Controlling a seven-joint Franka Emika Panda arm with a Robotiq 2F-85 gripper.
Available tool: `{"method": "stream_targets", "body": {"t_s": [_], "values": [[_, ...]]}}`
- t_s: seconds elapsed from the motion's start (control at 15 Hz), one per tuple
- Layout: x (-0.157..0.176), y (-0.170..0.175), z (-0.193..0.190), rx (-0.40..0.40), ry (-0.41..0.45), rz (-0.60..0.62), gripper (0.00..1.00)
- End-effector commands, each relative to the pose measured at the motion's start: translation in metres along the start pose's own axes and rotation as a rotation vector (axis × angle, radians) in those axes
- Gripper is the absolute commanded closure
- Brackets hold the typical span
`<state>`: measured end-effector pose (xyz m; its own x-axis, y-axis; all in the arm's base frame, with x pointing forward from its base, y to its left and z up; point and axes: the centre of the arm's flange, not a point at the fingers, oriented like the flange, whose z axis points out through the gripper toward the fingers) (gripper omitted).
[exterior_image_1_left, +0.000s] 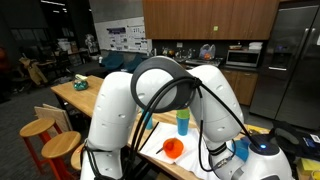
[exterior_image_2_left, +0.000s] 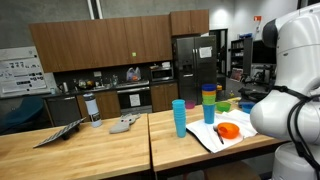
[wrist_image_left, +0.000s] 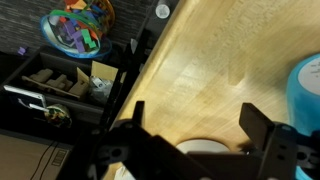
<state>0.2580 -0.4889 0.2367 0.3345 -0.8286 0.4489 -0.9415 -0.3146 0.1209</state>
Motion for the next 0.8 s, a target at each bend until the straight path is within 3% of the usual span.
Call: {"method": "stream_targets", "body": {"t_s": [0.0, 0.47, 0.73], "values": [[0.01, -0.006, 0.004, -0.005, 0.019, 0.003, 0.09], [0.033, -0.045, -0.027, -0.003, 0.187, -0.142, 0.02], [0.04, -0.061, -0.043, 0.038, 0.266, -0.229, 0.0]]}}
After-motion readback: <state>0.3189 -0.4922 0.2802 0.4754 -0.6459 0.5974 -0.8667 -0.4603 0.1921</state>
